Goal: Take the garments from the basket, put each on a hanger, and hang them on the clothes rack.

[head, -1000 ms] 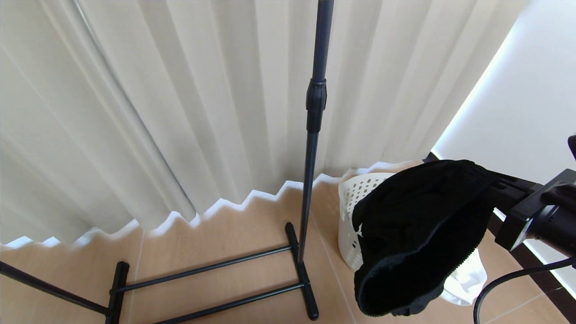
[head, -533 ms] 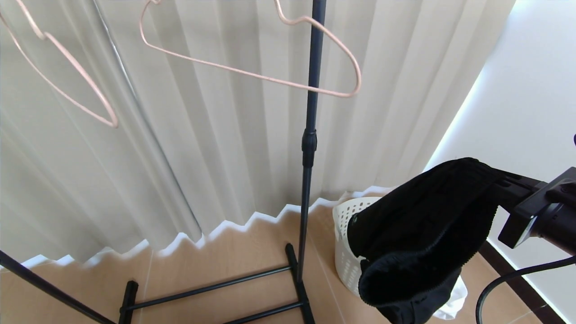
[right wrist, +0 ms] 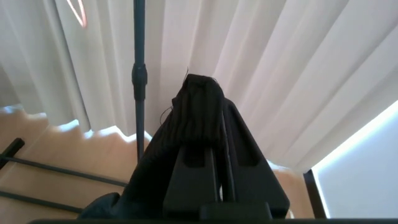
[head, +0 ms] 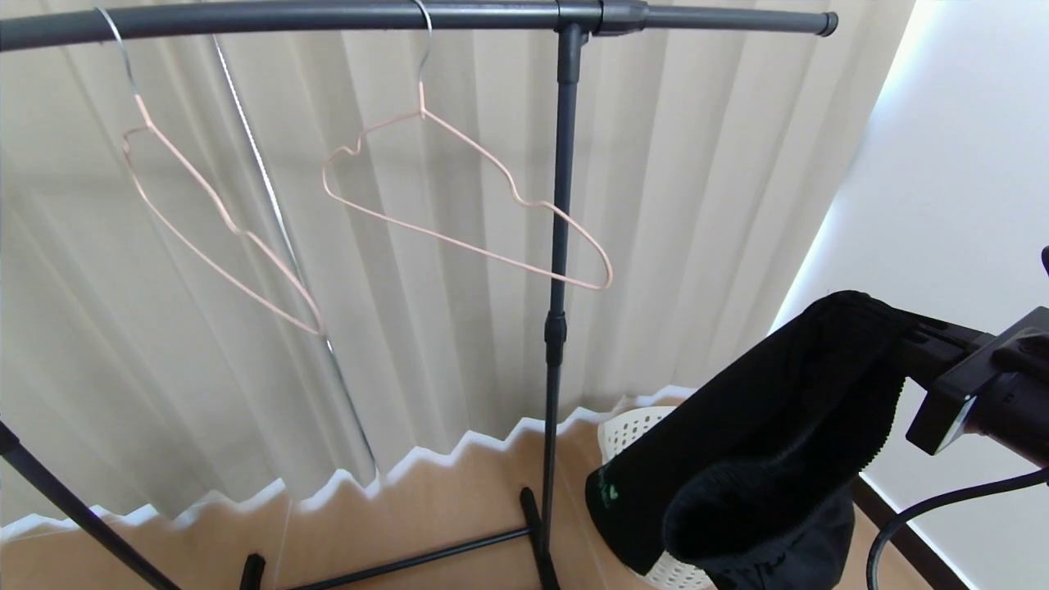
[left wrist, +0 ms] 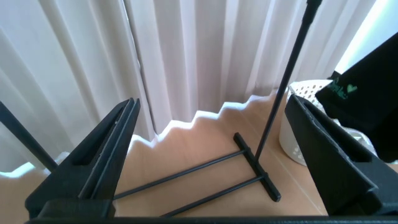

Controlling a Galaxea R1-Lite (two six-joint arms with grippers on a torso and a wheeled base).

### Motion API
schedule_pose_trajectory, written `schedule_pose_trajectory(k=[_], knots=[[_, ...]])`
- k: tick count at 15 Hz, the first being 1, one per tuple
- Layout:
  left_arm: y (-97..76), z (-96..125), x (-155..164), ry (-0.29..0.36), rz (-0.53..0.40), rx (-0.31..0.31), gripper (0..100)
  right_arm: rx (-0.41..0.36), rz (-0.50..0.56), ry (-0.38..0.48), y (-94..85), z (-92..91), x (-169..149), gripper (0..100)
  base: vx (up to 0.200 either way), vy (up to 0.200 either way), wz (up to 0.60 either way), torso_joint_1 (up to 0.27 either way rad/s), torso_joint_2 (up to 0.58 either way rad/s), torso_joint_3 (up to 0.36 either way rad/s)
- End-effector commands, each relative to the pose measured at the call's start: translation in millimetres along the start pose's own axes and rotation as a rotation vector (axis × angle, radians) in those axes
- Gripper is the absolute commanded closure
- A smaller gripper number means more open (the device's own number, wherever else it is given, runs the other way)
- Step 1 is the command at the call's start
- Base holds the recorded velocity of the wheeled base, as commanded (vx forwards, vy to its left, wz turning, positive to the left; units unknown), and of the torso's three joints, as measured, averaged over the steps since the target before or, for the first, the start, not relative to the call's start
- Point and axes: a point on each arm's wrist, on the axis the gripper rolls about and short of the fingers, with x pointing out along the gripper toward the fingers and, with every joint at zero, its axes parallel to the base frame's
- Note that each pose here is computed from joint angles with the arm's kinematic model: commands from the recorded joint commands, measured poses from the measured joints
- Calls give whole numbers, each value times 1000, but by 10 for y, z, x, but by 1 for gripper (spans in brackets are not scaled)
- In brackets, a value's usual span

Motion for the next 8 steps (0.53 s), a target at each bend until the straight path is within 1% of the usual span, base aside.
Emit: schedule_pose_trajectory(k=[1,4,8], knots=[[0,1,1,1,1,0,0,-1,1,3,3,-5,10,100,0,0,0,149,-491,-173],[0,1,1,1,2,0,0,-1,1,6,4,-14,9,100,0,0,0,165,-502,-276],[0,1,1,1,4,0,0,-3,2,11,6,-24,7,100,0,0,0,193,-531,-327]])
